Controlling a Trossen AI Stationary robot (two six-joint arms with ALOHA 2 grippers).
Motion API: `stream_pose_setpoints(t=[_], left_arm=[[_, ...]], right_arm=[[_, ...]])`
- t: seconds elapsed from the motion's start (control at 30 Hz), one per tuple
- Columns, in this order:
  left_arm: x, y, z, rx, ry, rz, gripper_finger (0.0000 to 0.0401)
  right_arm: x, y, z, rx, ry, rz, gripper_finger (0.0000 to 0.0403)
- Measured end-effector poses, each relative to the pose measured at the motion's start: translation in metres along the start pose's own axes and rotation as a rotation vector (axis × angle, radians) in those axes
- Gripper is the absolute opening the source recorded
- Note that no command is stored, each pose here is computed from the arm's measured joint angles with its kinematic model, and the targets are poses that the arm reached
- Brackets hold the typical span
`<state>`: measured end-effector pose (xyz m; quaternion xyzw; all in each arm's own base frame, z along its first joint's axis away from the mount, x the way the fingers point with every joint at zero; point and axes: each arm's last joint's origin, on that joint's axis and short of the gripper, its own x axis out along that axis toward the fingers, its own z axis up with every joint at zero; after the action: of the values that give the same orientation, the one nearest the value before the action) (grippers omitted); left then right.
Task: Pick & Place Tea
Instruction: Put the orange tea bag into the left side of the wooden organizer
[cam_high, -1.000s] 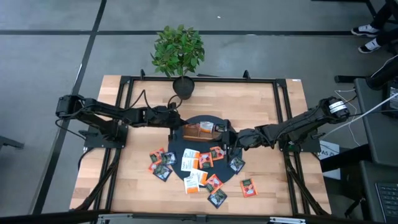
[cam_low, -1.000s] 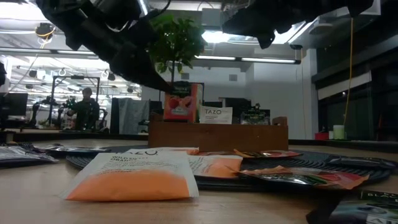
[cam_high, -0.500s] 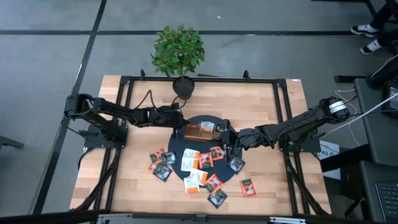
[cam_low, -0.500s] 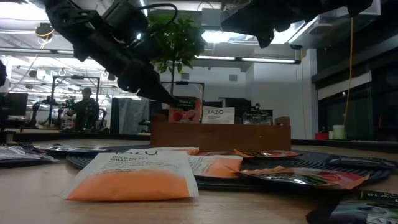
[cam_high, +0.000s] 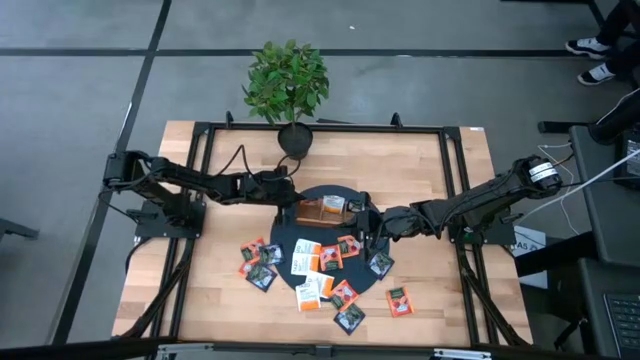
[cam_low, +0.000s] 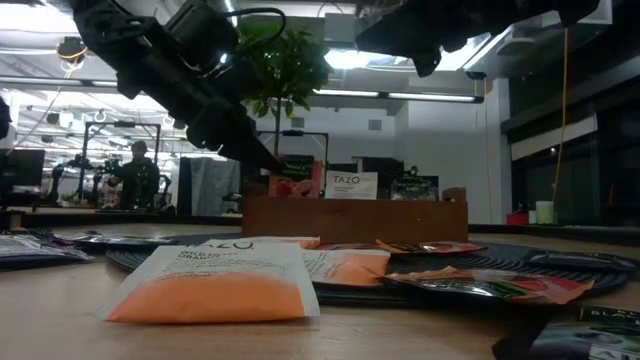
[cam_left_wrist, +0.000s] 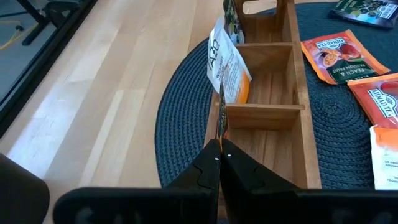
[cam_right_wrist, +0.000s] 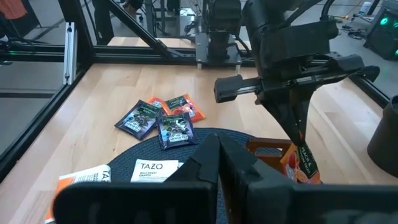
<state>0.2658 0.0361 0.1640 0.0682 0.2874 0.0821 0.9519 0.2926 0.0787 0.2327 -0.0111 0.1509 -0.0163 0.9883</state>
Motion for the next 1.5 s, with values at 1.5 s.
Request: stream_pose_setpoints(t=[1.5], left_arm=[[0.013,0.000,-0.005,0.061,0.000,0.072,0.0094]], right_arm=[[0.000,0.000,-0.002,-0.004,0.016,0.001,0.0008]])
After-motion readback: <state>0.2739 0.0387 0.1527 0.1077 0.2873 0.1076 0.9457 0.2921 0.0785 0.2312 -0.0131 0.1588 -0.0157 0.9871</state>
